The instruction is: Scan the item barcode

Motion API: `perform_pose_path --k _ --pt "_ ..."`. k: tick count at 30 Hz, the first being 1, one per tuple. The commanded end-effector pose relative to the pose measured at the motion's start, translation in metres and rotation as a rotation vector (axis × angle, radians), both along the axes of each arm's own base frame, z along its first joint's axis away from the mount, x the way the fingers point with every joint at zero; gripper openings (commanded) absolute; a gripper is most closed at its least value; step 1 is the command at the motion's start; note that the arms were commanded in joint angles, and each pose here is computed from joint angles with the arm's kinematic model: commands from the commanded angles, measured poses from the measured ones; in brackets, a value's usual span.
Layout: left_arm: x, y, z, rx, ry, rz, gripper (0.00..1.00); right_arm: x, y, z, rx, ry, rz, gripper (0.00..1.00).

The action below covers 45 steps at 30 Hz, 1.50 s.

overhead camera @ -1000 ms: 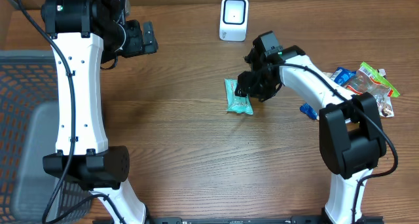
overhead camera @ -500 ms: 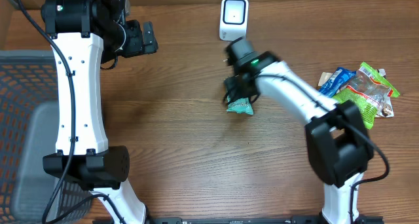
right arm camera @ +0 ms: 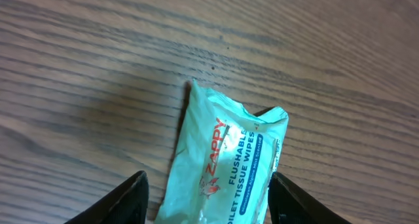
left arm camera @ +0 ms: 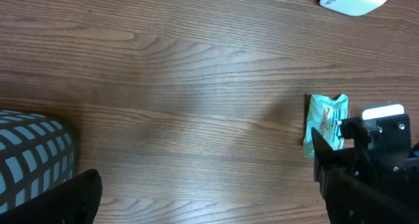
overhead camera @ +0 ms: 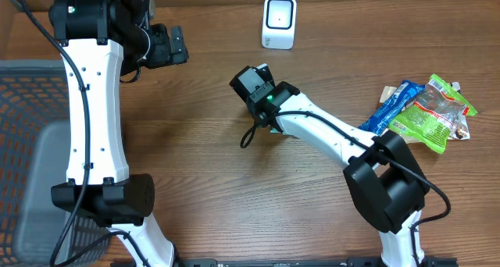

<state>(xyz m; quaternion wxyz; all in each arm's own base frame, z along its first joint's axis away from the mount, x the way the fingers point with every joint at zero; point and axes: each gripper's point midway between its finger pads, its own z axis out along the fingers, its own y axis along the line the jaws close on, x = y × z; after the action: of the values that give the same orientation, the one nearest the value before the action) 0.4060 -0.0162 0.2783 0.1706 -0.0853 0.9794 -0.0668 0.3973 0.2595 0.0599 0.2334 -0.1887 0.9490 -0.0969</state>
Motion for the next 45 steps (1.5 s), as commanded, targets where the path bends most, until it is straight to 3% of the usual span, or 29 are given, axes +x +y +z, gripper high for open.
perform_pose_path --k 1,11,16,31,34,40,45 --pt "0.001 -0.001 0.004 -0.002 -0.012 0.01 1.0 0.002 0.006 -0.005 0.013 0.005 -0.008 0.59" --pt "0.001 -0.001 0.004 -0.002 -0.012 0.01 1.0 -0.008 -0.002 -0.038 -0.041 0.079 -0.011 0.58" --pt "0.001 -0.001 0.004 -0.002 -0.012 0.01 1.0 -0.014 -0.007 -0.047 -0.062 0.101 -0.01 0.52" --pt "0.001 -0.001 0.004 -0.002 -0.012 0.01 1.0 -0.029 -0.029 -0.083 -0.199 0.205 0.033 0.52" --pt "0.001 -0.001 0.004 -0.002 -0.012 0.01 1.0 -0.032 -0.032 -0.083 -0.21 0.218 0.033 0.43" --pt "0.001 -0.001 0.004 -0.002 -0.012 0.01 1.0 -0.035 -0.038 -0.081 -0.244 0.227 0.03 0.12" --pt "0.001 -0.001 0.004 -0.002 -0.012 0.01 1.0 -0.036 -0.038 -0.076 -0.255 0.232 0.033 0.04"
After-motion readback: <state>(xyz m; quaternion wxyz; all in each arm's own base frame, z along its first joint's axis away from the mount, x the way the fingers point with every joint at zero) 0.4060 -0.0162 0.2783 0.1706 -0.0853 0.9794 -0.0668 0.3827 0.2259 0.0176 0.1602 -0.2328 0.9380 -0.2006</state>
